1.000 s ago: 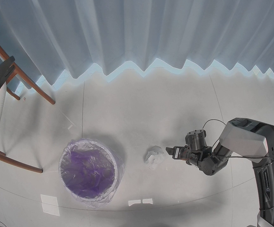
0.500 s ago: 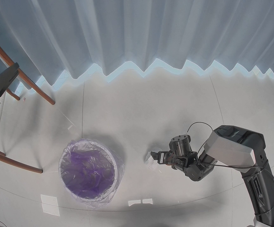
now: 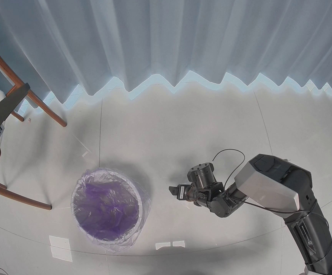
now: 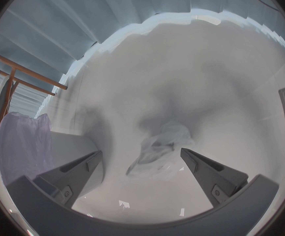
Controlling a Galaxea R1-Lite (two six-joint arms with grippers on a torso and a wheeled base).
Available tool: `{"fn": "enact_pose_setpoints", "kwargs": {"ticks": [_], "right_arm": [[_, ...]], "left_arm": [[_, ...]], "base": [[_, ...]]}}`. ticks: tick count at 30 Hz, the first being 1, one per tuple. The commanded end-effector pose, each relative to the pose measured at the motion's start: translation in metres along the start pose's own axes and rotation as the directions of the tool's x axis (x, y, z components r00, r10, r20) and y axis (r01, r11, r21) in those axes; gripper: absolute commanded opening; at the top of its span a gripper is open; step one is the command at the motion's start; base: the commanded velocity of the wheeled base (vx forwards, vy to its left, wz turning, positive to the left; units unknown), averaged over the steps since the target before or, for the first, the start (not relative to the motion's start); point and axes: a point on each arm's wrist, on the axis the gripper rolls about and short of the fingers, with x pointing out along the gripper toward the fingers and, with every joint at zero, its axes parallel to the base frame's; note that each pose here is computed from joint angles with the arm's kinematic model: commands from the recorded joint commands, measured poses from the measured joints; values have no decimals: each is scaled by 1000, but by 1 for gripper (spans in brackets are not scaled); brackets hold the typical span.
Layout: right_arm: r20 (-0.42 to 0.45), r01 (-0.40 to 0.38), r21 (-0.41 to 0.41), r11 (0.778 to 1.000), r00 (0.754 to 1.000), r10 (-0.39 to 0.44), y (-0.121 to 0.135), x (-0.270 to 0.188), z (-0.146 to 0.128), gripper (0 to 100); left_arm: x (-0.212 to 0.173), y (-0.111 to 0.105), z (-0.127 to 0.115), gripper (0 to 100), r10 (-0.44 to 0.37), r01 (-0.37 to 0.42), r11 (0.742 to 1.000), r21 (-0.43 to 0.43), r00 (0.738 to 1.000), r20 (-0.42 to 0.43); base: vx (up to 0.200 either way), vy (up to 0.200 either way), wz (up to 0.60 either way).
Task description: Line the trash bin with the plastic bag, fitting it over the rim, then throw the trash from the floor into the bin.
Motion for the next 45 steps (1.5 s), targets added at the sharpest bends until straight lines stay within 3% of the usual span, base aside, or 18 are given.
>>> {"fn": "enact_pose_setpoints", "kwargs": {"ticks": [1, 13, 14, 28, 33, 39, 45], "right_arm": [[-10, -6, 22, 1000, 1000, 6, 7, 2, 2, 100], [-83, 38, 79, 996, 996, -31, 9, 3, 6, 100], [-83, 38, 79, 996, 996, -31, 9, 3, 6, 0], [-97, 50, 87, 995, 994, -41, 7, 1, 3, 0], [-85, 99, 69, 993, 992, -93, 4, -6, -1, 0], [-56, 82, 90, 993, 995, -78, 12, -48, 17, 0], [55, -28, 130, 991, 998, 21, 26, -120, 28, 0]], "left_arm": [[1, 2, -3, 100, 0, -1, 1000, -9, 1000, -8], [3, 1, -7, 100, -10, 10, 1000, -13, 1000, -20], [3, 1, -7, 100, -11, 11, 1000, -7, 1000, -21], [3, 1, -9, 100, -13, 13, 1000, 3, 1000, -26], [3, 0, -10, 100, -18, 18, 1000, 0, 999, -28], [3, -1, -11, 100, -24, 24, 1000, -1, 999, -30], [4, -2, -14, 100, -34, 34, 999, -13, 999, -40]], "base": [[0, 0, 0], [0, 0, 0], [0, 0, 0], [0, 0, 0], [0, 0, 0], [0, 0, 0], [0, 0, 0]]}}
